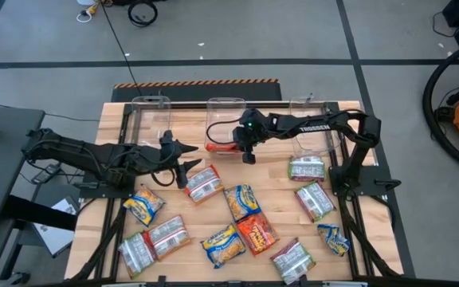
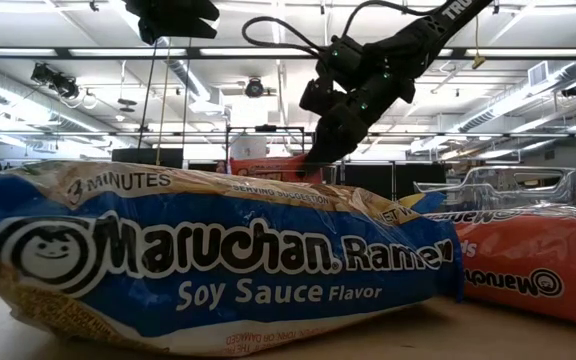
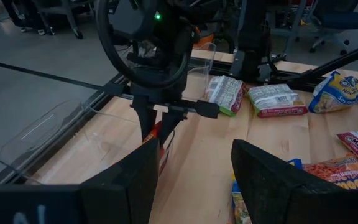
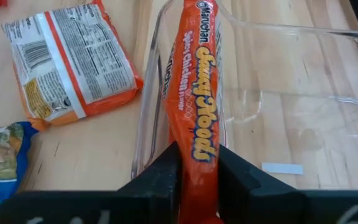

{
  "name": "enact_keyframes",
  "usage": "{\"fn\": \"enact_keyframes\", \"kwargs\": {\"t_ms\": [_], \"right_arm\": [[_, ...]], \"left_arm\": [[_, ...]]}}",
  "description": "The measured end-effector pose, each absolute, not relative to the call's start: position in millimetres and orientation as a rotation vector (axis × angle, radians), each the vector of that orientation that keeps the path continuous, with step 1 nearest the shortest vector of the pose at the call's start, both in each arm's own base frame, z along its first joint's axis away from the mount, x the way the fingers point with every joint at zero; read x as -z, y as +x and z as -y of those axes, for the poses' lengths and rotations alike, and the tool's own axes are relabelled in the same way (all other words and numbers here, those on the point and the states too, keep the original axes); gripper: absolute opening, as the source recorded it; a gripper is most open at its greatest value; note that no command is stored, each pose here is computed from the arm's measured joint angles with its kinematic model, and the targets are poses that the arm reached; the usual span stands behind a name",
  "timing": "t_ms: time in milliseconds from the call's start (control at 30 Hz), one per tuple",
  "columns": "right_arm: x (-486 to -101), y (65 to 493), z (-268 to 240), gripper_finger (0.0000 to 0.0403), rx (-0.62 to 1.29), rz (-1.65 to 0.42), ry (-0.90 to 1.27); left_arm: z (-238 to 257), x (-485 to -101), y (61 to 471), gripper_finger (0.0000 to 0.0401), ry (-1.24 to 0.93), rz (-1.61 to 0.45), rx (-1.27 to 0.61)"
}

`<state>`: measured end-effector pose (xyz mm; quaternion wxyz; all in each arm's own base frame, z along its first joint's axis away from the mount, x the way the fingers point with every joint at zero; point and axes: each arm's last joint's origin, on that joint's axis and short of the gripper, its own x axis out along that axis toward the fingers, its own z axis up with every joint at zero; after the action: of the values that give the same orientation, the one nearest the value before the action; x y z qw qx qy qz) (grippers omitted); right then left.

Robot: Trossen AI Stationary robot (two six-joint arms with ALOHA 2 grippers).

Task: Sort Maruchan noodles
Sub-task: Put the orange noodle pack into the middle transparent bin

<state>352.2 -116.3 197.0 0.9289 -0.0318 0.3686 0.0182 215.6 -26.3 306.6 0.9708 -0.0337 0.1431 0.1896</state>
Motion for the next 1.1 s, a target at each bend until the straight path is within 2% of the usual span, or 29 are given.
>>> {"fn": "enact_keyframes", "kwargs": {"t_ms": [367, 733, 967, 1100], "right_arm": [[-213, 347, 114, 0.0151, -0.032, -0.721, -0.074], [-249, 336, 100, 0.0158, -0.043, -0.624, -0.113], [-273, 338, 52, 0.0158, -0.156, -0.522, -0.192], [-270, 344, 11, 0.0158, -0.187, -0.536, -0.262]], "left_arm": [[26, -306, 216, 0.0204, -0.067, -0.291, -0.382], [28, -305, 215, 0.0204, -0.045, -0.309, -0.362], [48, -298, 213, 0.0204, 0.019, -0.374, -0.262], [59, -284, 211, 0.0204, 0.02, -0.481, -0.234]]}}
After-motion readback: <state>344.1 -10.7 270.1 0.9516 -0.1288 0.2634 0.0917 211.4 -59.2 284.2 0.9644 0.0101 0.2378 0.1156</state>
